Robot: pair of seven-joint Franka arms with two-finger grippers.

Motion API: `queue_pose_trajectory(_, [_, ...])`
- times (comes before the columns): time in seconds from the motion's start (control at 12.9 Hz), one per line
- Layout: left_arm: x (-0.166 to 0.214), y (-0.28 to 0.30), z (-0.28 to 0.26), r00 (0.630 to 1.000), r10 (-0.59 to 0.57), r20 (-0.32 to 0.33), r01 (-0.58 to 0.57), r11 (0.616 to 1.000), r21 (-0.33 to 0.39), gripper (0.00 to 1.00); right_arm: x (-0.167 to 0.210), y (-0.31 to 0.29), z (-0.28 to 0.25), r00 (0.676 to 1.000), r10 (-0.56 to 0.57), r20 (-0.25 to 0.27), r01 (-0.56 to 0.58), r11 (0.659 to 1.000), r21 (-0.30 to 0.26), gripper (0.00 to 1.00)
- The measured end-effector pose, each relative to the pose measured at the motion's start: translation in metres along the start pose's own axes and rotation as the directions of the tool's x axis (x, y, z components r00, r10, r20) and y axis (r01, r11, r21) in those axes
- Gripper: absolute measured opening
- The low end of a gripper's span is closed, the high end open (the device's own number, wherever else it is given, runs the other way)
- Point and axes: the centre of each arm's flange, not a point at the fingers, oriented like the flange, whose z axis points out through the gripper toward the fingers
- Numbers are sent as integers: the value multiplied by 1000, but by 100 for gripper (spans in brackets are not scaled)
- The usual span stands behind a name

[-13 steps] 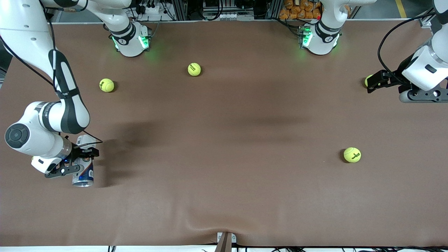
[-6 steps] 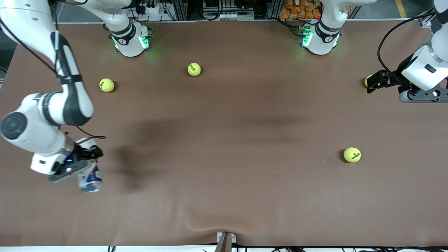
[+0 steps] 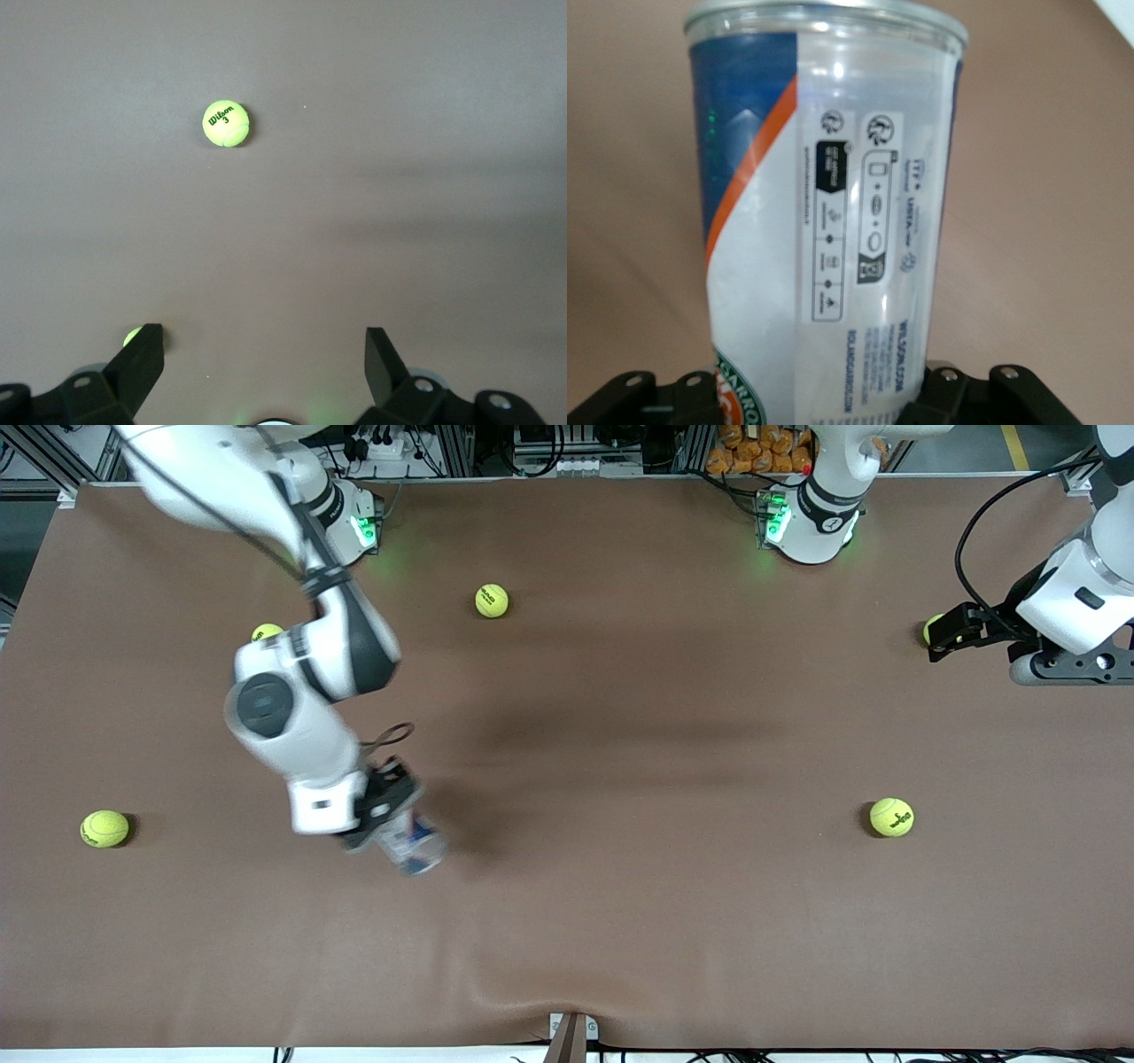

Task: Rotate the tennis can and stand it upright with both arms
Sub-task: 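Lift the can with the right gripper and carry it to mid-table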

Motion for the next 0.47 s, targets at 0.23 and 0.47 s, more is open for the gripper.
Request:
queue_pose_trajectory(0.23, [0,0,0,1000,0,0,0,1000,0,100,24,-46,24,997,-78,3,78,997,12,54])
queue_pose_trajectory(0.47, [0,0,0,1000,0,0,0,1000,0,100,47,-90,56,986,-163,-36,163,987,0,57])
